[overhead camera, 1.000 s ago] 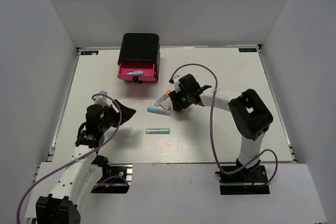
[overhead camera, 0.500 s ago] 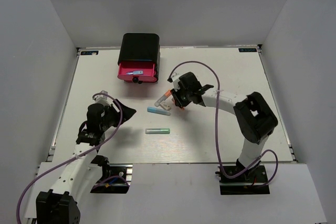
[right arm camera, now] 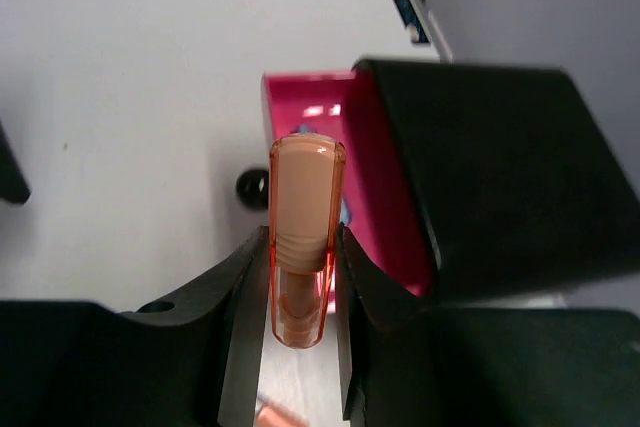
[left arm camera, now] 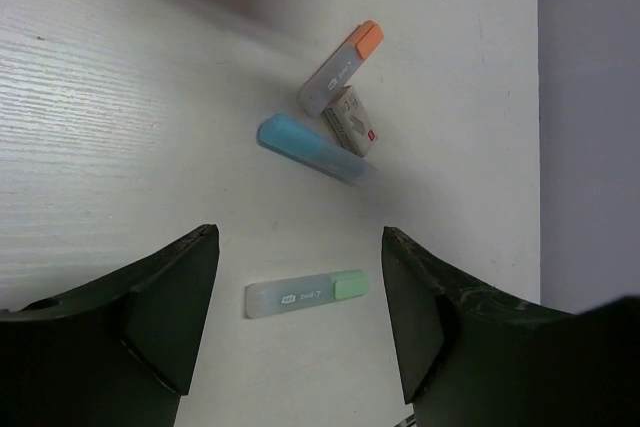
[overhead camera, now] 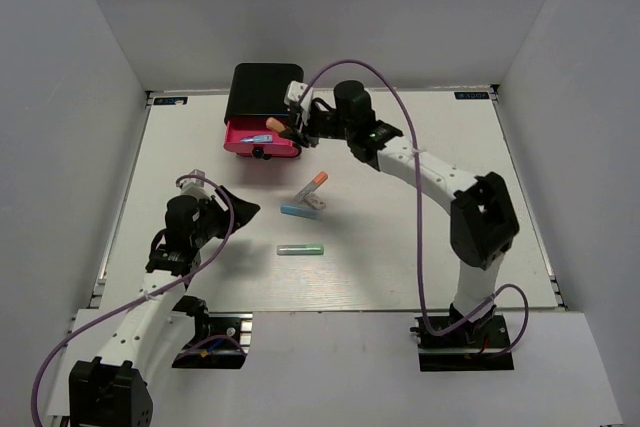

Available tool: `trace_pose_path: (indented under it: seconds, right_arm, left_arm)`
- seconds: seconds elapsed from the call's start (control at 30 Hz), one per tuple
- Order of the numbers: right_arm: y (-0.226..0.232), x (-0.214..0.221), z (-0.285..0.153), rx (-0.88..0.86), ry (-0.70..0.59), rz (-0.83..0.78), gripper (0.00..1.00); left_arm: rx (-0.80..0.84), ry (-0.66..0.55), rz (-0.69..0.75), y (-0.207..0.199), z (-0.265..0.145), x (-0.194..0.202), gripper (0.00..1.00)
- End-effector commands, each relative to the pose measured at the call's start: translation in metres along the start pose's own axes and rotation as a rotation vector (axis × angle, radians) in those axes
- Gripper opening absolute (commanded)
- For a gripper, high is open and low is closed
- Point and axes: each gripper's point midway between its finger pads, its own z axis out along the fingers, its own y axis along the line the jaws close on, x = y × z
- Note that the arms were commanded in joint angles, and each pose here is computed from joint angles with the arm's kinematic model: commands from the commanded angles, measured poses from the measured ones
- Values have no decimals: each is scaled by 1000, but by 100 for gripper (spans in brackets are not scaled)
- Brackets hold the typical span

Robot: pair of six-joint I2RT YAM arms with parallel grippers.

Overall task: Sort the stationery into containers
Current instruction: Place the pen in the drawer.

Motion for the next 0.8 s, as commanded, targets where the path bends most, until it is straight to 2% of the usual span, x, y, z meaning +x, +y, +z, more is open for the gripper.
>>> trace_pose_path:
  seconds: [0.0, 0.03, 0.13, 0.17, 0.2, 0.27, 0.3, 0.43, 0.53, 0.57, 0.6, 0.63, 0.67, 0.7, 0.73, 0.77]
  right_arm:
    - [-6, -27, 30, -46, -123, -93, 0]
    - [-16, -49, 34, -19, -165, -124, 1]
    - [-21, -23, 57, -28, -135, -91, 5]
    - [-28, -39, 60, -16, -161, -106, 7]
    - [-28, -26, 65, -21, -138, -85, 16]
    - [-32, -21, 71, -13, -134, -84, 26]
    - [-33, -16, 73, -7, -127, -84, 40]
    - [-37, -32, 67, 15, -157, -92, 52]
    - [-40, -44, 50, 47, -169, -79, 55]
    - [-46, -62, 39, 73, -204, -97, 55]
    - [-41, -49, 36, 67, -185, -71, 55]
    - [-43, -56, 29, 82, -201, -71, 55]
    - [-50, -81, 9, 114, -240, -60, 55]
    - [-44, -65, 5, 108, -213, -30, 55]
    - [-47, -62, -3, 122, -208, 2, 51]
    - [-49, -82, -22, 141, -232, -12, 48]
  left_arm:
    - [45, -25, 14, -13, -5, -8, 76]
    - [33, -25, 11, -11, -5, -7, 76]
    - [33, -25, 20, -10, -6, -7, 76]
    - [33, -25, 20, -10, -6, -7, 76]
    - [40, -33, 23, -14, -7, -10, 76]
    - [33, -25, 20, -12, -7, -8, 76]
    - [33, -25, 20, -12, -7, -8, 76]
    - [50, -43, 19, -17, -5, -13, 73]
    - [24, -51, 4, -12, 3, -18, 56]
    - [34, -77, -1, -15, 6, -25, 44]
    - [7, -79, -21, -11, 13, -28, 38]
    - [-2, -83, -22, -10, 18, -31, 34]
    - [5, -103, -17, -15, 21, -41, 30]
    - [-9, -109, -19, -14, 26, -45, 25]
    - [-30, -87, -27, -8, 35, -43, 22]
    - [-7, -111, -18, -16, 40, -54, 20]
